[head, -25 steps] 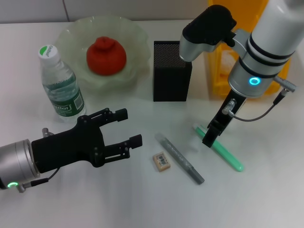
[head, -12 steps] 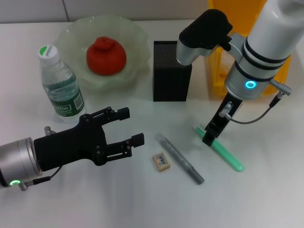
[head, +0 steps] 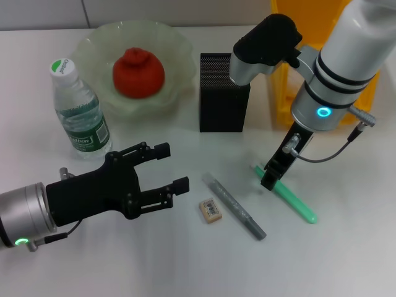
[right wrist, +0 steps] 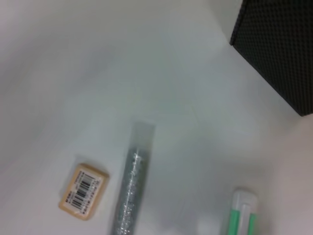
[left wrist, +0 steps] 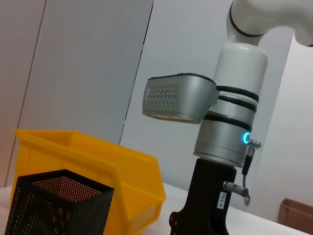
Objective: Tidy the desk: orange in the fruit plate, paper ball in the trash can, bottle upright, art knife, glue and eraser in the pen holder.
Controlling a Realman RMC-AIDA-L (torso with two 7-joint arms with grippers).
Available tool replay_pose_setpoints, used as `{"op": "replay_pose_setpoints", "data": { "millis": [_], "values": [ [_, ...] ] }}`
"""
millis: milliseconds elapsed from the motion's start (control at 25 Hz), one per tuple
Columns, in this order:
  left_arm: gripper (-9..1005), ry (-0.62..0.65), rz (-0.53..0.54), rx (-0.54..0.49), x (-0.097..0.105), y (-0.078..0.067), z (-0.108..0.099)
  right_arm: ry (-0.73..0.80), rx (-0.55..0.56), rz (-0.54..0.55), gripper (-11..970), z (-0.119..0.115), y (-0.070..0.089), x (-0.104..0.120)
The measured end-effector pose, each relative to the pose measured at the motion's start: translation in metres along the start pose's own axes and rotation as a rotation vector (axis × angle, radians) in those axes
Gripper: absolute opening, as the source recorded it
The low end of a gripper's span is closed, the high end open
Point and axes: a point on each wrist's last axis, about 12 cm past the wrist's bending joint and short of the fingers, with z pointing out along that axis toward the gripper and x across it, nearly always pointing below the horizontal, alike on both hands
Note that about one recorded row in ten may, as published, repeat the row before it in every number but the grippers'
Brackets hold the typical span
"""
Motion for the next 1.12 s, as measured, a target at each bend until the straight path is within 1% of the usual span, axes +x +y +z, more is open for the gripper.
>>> {"op": "replay_pose_setpoints", "data": {
  "millis": [480, 1040, 1120],
  "values": [
    [800, 0.0, 0.001, -0.003, 0.001, -0.0005, -0.0003, 0.017, 0.01, -0.017, 413, 0.0073, 0.0027, -0.0004],
    [800, -0.001, -0.006, -0.002, 0.0023, -0.0014, 0.0002, 0.018, 0.009, -0.018, 389, 0.0088, 0.0024, 0.0008],
    [800, -0.003, -0.005, -0.002, 0.0019, -0.0011, 0.0004, 0.018, 0.009, -0.019, 324, 0.0089, 0.0024, 0.0009]
  ]
}}
